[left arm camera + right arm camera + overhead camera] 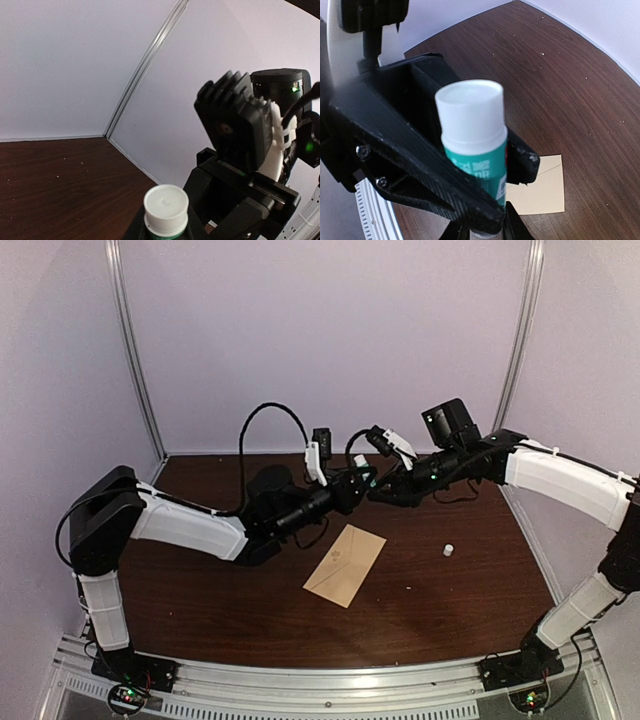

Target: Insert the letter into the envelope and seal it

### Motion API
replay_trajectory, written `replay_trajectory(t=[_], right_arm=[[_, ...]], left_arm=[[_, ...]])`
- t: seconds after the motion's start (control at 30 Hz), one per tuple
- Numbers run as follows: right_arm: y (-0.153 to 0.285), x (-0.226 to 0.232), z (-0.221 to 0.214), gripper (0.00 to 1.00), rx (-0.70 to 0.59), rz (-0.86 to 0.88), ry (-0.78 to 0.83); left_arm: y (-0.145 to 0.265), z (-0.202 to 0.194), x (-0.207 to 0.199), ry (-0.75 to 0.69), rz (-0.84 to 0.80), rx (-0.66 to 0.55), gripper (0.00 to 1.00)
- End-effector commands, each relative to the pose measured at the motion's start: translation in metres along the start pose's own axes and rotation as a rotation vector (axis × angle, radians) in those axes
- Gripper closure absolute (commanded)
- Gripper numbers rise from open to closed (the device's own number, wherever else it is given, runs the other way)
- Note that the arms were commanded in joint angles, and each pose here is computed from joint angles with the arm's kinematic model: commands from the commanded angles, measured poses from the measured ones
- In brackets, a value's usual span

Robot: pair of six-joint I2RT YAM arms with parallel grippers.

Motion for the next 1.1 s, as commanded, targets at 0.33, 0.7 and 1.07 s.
replay_trajectory(t=[0.33,0.7,1.07], right_arm=[[0.054,0.010,0.013,0.49,-0.113,0.284,0.131],[0.031,0.004,0.011,0.48,-0.092,0.460,0.015],[0.018,0.008,0.003,0.54,-0.064,0.498,0.002]], left_arm=[[0.017,0.013,-0.004,-0.203,-0.379,0.310,1.00],[0.019,0.015,-0.017,-0.189,-0.495,0.312,1.00],[0.017,0.015,-0.018,-0.170,-0.500,0.296,1.00]])
Point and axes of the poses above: each gripper's point midway between its finger pads, its own y axis back along the fingers, its own x axis along the line the jaws close on, z = x × y, the point moved 9 cm from there along y, back along the fingers, and after that the axes turned 10 degrees about -y, right-handed, at the moved point
